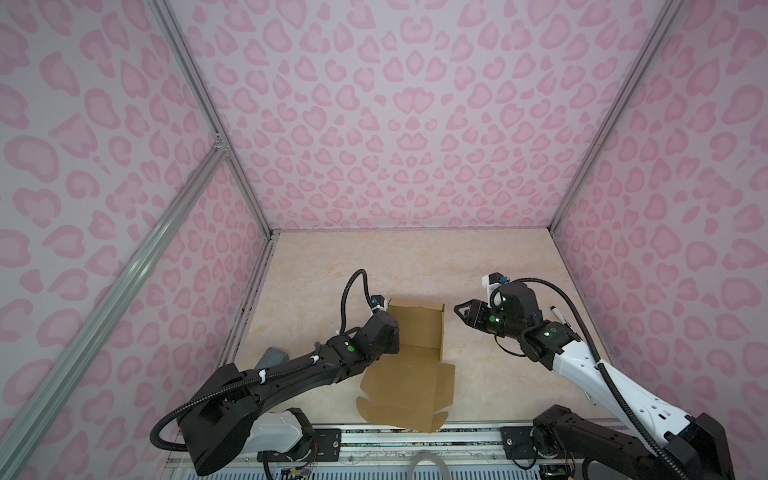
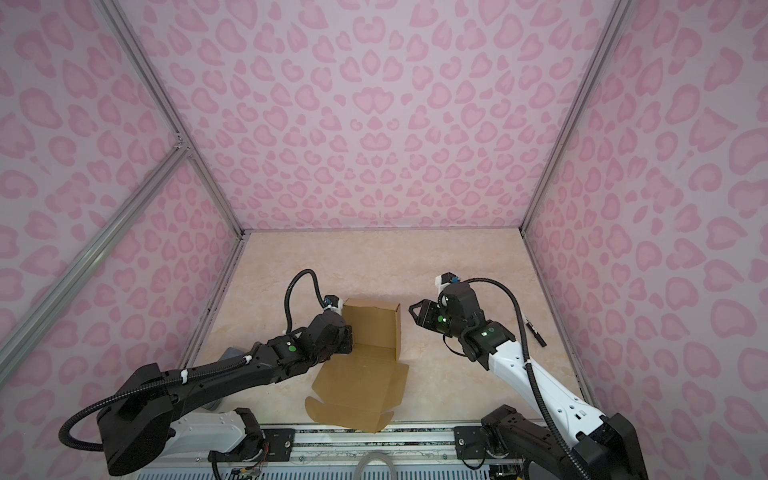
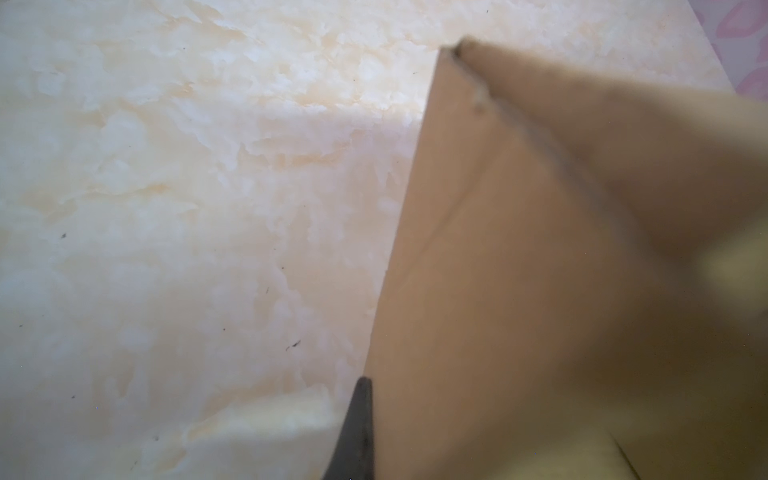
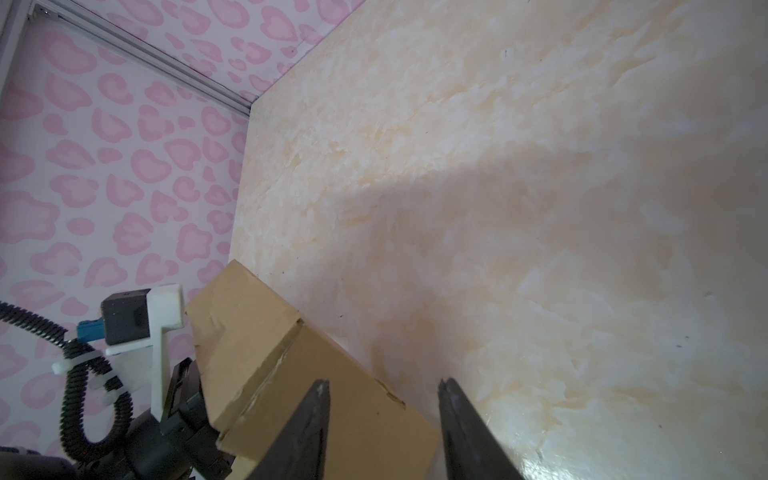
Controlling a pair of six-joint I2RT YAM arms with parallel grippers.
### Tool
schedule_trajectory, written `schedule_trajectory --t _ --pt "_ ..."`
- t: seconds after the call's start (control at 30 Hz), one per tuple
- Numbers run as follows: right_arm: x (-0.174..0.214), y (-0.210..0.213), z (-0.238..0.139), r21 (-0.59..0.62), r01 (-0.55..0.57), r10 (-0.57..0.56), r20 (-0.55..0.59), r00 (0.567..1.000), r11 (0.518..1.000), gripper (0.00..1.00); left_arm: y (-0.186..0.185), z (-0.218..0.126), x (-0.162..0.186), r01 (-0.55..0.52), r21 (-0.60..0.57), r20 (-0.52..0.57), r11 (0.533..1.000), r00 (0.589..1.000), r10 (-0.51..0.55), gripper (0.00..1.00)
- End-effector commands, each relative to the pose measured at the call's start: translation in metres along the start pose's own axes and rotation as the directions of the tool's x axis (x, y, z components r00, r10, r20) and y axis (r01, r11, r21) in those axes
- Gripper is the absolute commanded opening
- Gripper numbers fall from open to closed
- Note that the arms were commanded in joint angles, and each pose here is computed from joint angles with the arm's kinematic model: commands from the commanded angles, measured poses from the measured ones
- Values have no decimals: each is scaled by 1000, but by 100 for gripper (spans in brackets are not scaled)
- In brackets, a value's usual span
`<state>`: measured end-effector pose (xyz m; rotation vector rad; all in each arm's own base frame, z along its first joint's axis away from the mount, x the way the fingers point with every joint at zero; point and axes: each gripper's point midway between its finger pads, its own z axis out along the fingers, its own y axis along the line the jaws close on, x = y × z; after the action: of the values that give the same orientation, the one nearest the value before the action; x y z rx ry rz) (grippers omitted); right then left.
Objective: Fold the paper box
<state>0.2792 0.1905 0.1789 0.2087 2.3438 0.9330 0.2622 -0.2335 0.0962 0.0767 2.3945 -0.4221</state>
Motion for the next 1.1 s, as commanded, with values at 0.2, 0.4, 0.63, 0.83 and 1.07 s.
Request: schedule_trajectory --t 0.2,0.4,0.63,0.83,1.07 --pt "4 1 1 -11 1 -1 -25 1000 1000 46 -5 2 8 7 27 -94 1000 996 -4 25" --pt "6 3 2 -22 -6 6 -36 999 1000 46 -8 1 3 -3 41 -110 999 994 7 29" --pt "14 18 -1 -22 145 -146 -75 986 989 51 -16 -4 -7 -22 73 -103 997 994 30 32" --pt "23 54 -15 -50 385 -389 -104 915 921 55 -30 0 -13 -82 128 -121 988 988 98 41" --pt "33 57 -21 55 595 -580 -164 798 802 59 -25 -9 -27 -94 123 -74 988 992 104 62"
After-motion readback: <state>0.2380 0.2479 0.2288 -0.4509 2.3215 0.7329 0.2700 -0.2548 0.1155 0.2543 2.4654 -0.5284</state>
